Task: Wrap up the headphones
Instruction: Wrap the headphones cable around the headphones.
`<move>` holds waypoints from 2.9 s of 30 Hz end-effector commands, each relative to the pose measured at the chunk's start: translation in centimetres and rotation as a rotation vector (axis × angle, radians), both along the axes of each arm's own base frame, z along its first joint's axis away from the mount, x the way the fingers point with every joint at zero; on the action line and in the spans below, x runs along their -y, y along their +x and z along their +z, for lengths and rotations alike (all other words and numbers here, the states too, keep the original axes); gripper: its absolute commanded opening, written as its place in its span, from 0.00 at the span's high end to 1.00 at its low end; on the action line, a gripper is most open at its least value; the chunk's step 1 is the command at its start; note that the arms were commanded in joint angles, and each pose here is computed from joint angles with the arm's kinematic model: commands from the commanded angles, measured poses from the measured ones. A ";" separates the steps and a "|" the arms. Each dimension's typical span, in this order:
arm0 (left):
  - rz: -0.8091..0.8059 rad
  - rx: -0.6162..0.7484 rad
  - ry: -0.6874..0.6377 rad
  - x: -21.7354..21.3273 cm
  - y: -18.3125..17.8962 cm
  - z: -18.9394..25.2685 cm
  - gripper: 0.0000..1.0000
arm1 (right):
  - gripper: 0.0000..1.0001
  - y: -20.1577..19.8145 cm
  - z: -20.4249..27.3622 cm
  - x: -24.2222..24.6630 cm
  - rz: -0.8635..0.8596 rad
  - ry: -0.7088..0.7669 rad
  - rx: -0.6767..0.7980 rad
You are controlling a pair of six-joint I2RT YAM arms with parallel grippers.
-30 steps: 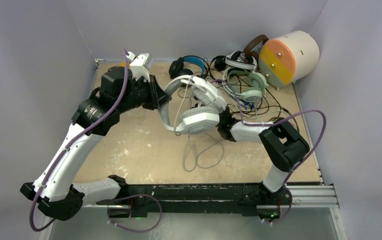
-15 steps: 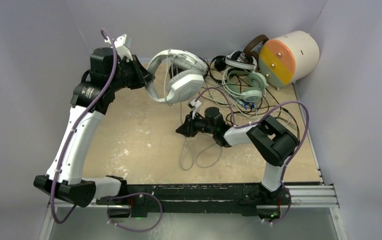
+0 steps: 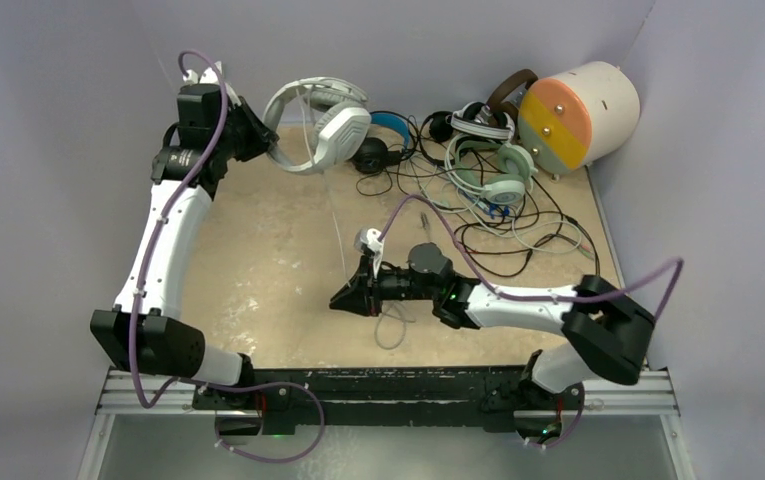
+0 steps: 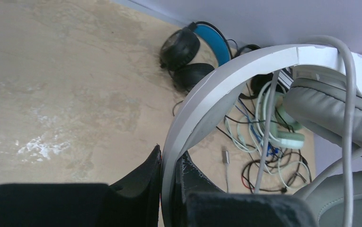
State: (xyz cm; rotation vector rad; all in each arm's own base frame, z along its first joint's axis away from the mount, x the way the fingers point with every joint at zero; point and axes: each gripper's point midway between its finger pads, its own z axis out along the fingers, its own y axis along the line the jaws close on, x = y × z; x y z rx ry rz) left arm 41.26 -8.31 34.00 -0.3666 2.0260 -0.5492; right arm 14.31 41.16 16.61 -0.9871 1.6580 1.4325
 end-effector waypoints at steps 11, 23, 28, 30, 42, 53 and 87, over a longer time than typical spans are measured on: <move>0.276 0.080 0.265 -5.8 0.2 -1.9 1.00 | 0.86 -2.7 11.4 1.7 0.056 0.041 0.040; 0.122 0.032 0.613 -3.3 -5.4 -6.9 1.00 | 0.92 -1.5 12.7 3.2 -0.024 -0.197 0.012; -0.021 -0.002 0.689 -2.2 -7.3 -10.1 1.00 | 0.95 -0.3 13.2 4.4 -0.101 -0.241 0.053; -0.067 0.022 0.704 -1.5 -7.9 -10.4 1.00 | 0.96 0.2 13.1 4.6 -0.127 -0.271 0.069; -0.331 0.039 0.771 3.9 -10.3 -13.2 1.00 | 1.00 9.4 13.1 8.5 -0.520 -0.508 0.198; -0.510 0.080 0.740 7.1 -11.7 -15.3 1.00 | 0.99 15.5 11.0 12.6 -0.708 -0.616 0.181; -0.916 0.200 0.565 15.3 -16.9 -14.7 1.00 | 0.94 18.1 8.1 19.2 -0.877 -0.680 0.090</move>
